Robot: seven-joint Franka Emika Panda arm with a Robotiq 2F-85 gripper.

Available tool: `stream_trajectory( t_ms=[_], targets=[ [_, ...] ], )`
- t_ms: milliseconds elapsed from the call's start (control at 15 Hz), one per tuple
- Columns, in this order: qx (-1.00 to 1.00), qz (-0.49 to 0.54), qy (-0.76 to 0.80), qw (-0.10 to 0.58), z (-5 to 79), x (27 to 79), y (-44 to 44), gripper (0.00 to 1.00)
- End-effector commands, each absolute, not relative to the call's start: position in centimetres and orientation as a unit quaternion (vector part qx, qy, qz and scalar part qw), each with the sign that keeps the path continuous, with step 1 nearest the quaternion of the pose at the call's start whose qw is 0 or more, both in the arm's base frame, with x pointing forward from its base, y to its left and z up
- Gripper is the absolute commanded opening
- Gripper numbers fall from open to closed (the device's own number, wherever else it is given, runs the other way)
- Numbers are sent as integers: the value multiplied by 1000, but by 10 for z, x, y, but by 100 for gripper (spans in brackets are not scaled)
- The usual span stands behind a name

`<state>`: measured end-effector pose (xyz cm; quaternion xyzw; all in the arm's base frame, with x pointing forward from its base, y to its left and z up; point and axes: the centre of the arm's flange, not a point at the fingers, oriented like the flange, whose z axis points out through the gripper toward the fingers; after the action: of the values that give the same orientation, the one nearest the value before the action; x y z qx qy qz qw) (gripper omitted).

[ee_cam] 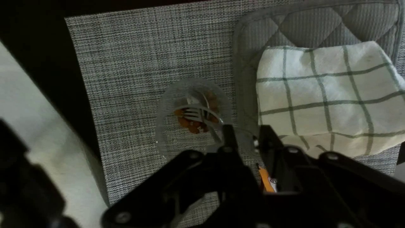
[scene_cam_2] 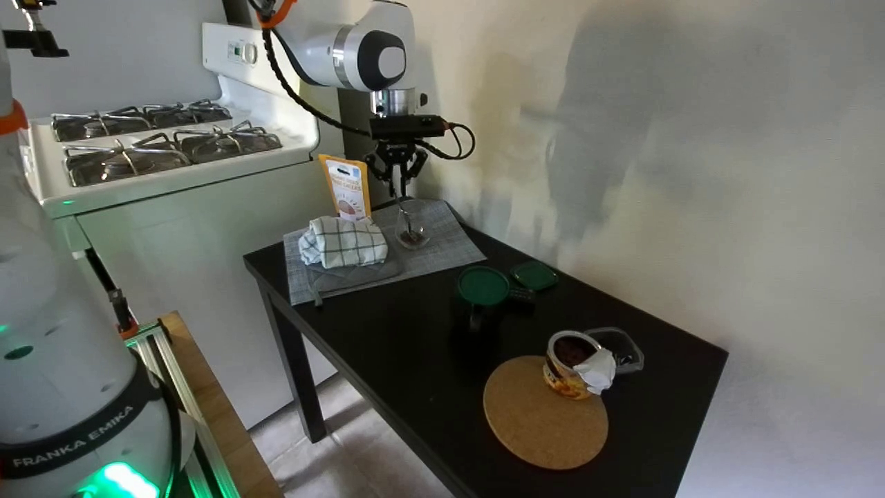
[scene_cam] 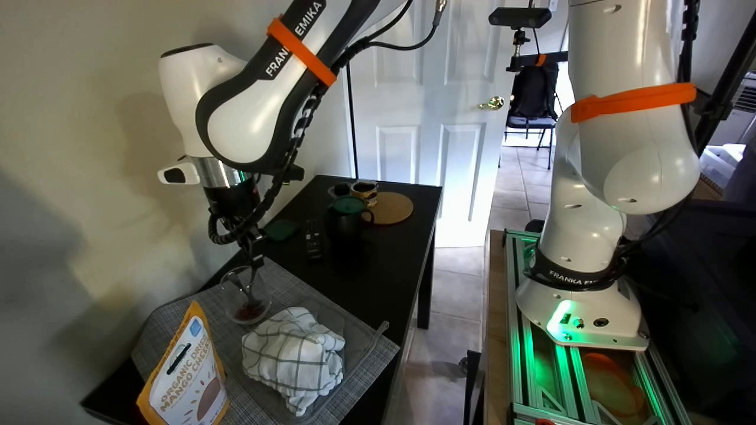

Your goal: Remove the fork from the glass cup and put it on the table

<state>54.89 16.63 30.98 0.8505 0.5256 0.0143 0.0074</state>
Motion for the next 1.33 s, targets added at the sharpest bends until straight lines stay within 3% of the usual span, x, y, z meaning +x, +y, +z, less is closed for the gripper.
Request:
stream_trajectory(
  t_ms=[0, 1267],
  targets=[
    [850, 19, 526, 24, 309, 541, 165, 0],
    [846, 71, 528, 42, 395, 529, 181, 2]
  ],
)
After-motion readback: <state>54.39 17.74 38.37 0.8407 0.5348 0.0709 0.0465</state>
